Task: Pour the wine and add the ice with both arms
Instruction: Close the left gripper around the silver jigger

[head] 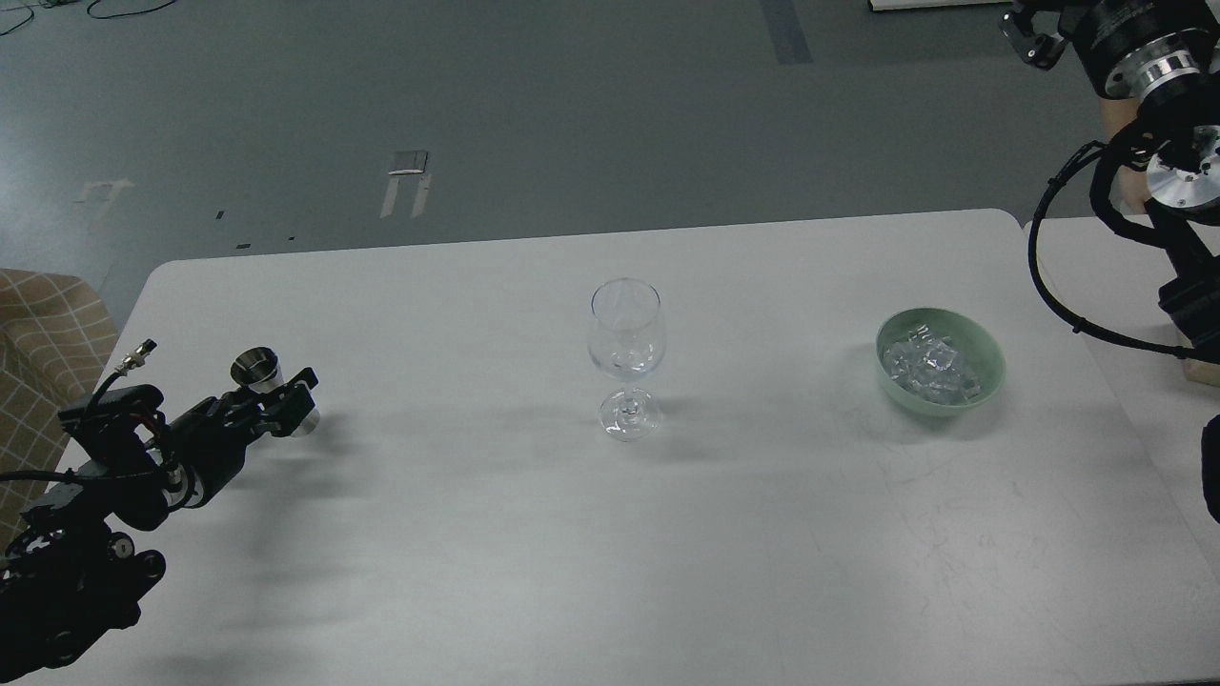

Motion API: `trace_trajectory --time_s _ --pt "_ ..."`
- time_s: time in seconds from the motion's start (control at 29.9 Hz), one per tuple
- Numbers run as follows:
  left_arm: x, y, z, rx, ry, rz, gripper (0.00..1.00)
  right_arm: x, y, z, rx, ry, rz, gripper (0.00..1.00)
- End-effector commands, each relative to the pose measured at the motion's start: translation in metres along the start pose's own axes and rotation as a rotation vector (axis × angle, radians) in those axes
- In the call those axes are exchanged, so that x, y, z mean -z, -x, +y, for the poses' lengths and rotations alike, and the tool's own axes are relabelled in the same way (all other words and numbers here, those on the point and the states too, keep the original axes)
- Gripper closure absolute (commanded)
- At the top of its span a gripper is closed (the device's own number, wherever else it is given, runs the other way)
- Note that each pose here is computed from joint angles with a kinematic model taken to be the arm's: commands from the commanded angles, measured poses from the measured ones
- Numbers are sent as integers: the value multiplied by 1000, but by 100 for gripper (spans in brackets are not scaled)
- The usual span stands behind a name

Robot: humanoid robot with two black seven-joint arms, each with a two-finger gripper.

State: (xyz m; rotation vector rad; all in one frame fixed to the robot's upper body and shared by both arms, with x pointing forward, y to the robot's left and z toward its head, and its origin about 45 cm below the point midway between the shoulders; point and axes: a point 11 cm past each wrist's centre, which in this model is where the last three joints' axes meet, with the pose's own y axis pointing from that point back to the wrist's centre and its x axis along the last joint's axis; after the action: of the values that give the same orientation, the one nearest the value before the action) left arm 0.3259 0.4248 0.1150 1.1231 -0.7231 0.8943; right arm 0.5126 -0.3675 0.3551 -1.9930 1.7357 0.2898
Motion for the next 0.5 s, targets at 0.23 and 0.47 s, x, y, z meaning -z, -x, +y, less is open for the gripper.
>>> trace_trajectory --time_s 0.23,0.47 --pt "-2 -4 -2 -9 3 -2 33 2 -2 0 -3 -3 4 0" --pt "-1 -2 -1 -5 7 0 33 3 -2 0 -3 -3 5 0"
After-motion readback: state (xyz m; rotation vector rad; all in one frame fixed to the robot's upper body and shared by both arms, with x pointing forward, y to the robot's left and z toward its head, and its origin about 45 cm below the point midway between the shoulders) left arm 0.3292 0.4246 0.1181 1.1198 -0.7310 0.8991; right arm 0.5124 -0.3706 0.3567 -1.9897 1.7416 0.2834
